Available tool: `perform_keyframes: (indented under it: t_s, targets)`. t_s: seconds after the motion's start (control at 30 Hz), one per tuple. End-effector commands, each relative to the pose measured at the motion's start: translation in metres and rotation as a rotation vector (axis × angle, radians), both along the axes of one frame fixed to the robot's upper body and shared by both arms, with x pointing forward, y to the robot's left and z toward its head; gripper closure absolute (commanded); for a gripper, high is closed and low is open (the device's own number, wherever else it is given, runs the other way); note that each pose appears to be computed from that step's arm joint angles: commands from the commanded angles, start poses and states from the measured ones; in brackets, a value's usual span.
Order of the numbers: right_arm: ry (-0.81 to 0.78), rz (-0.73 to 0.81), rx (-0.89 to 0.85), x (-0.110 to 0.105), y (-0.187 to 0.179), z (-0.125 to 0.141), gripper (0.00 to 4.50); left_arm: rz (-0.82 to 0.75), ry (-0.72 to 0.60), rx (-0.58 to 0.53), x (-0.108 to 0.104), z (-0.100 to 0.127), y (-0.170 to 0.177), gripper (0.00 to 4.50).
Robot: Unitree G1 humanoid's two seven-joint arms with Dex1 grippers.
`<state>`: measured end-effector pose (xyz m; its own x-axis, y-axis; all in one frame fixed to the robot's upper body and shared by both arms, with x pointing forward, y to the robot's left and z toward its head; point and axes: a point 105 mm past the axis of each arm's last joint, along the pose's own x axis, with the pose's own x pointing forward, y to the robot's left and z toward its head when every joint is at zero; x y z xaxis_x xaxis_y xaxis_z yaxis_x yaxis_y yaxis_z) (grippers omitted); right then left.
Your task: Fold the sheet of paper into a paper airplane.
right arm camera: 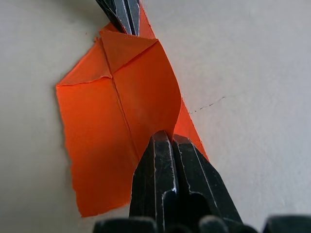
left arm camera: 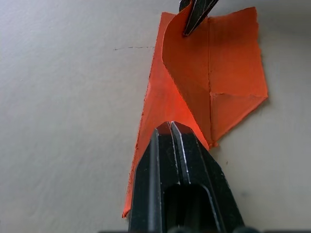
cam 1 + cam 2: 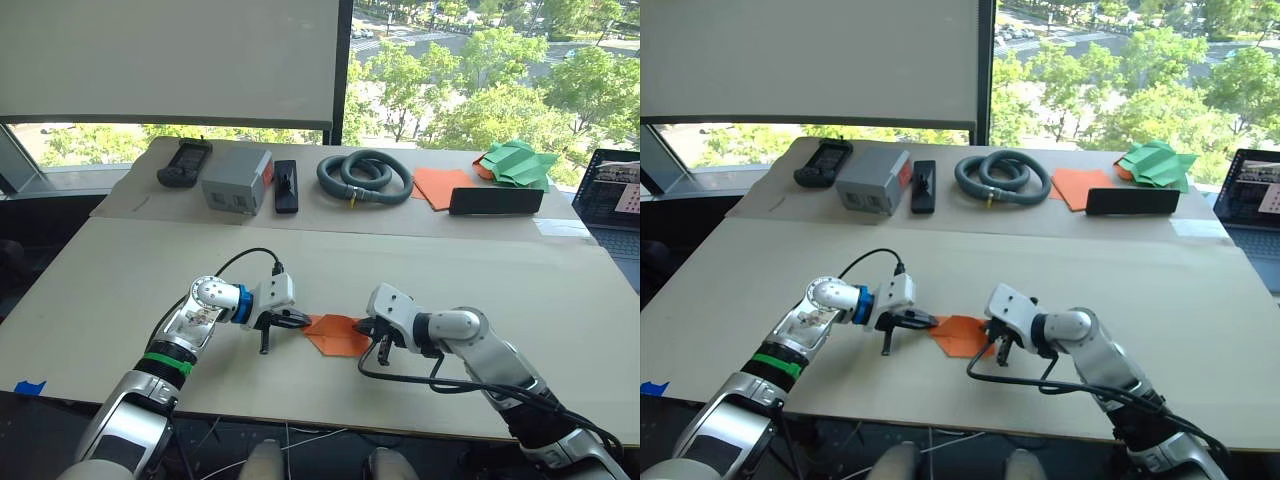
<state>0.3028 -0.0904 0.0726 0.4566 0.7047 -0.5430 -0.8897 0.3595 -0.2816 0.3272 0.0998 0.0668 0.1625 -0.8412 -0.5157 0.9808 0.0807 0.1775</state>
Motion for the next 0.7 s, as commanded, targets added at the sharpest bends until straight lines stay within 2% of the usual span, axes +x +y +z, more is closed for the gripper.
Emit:
perform_keyframes:
  t_s: [0.03, 0.13, 0.23, 0.4, 0.53, 0.7]
  targets:
    - [0.009, -0.024, -0.033, 0.003, -0.005, -0.006, 4.45, 0.042, 0.001, 0.025, 0.002, -0.001, 0.010, 4.50]
    - [0.009, -0.022, -0.030, 0.003, -0.003, -0.006, 4.45, 0.085, -0.028, -0.014, 0.009, 0.014, 0.012, 4.50]
    - [0.009, -0.021, -0.030, 0.004, -0.002, -0.006, 4.45, 0.112, -0.066, -0.077, 0.015, 0.041, 0.012, 4.50]
    - [0.008, -0.020, -0.035, 0.005, -0.002, -0.007, 4.45, 0.020, 0.005, -0.211, -0.009, 0.070, -0.002, 4.50]
    - [0.006, -0.018, -0.035, 0.005, -0.001, -0.007, 4.45, 0.009, 0.040, -0.190, -0.016, 0.056, -0.011, 4.50]
    - [0.003, -0.013, -0.031, 0.004, 0.000, -0.006, 4.45, 0.055, 0.081, -0.191, -0.008, 0.040, -0.015, 4.50]
